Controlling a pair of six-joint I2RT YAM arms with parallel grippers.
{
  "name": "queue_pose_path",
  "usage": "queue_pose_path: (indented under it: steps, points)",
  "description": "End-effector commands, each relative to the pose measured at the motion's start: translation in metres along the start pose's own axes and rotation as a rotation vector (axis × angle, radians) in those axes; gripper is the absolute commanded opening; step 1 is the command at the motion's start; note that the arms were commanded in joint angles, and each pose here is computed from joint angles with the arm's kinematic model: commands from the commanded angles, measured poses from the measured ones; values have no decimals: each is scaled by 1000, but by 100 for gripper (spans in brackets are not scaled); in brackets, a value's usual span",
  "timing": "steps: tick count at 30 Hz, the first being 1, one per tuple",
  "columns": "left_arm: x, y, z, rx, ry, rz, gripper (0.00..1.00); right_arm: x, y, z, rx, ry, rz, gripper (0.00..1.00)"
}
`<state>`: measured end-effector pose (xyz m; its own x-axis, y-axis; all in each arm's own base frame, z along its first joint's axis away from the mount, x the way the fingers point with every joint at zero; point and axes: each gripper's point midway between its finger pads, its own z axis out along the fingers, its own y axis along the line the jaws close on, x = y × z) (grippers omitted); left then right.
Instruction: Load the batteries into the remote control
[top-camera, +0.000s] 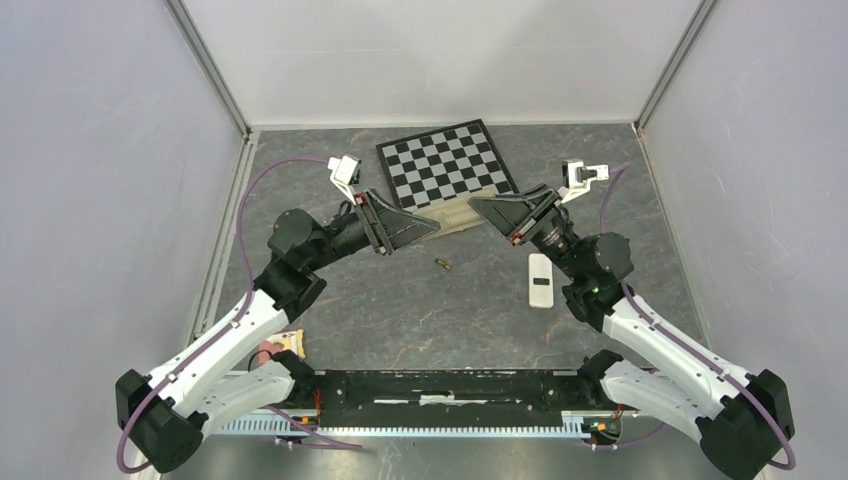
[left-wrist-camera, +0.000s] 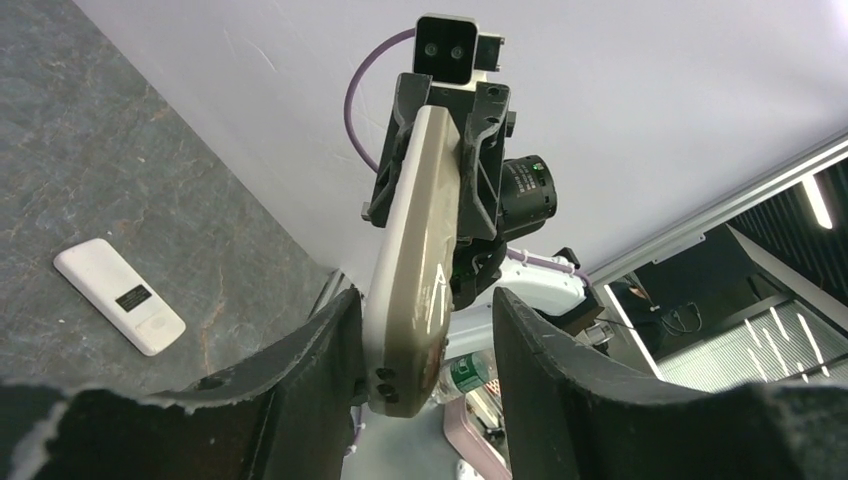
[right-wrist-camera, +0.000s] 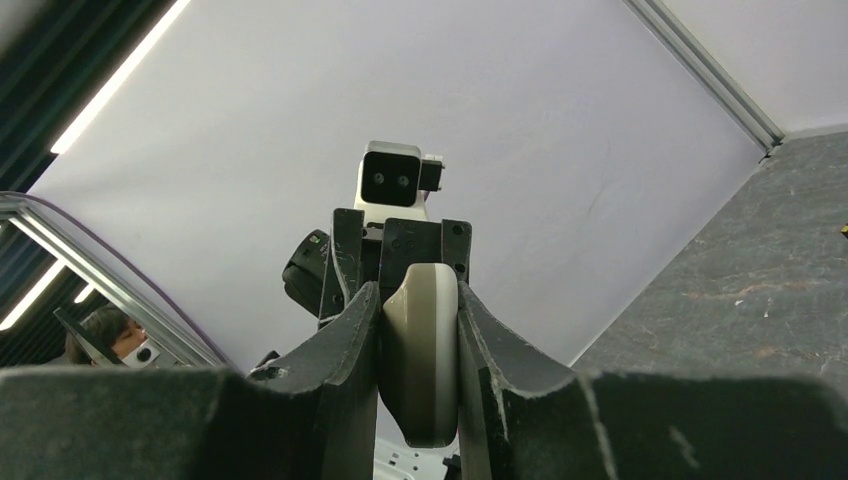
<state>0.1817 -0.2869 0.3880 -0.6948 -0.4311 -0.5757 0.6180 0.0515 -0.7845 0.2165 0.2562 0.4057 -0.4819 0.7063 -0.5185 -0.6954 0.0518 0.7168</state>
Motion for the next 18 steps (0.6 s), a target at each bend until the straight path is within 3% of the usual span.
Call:
queue_pose_path:
  steps: [1, 10, 18]
  points:
    - [-1, -2, 2, 26, -2, -15, 56, -5, 8, 1, -40, -28, 15, 23]
    - [-6, 7, 4, 3, -40, 9, 49, 3, -1, -5, -17, -8, 42, 23]
    - [0, 10, 6, 12, -12, -3, 13, 5, -6, -5, 0, -4, 48, 23]
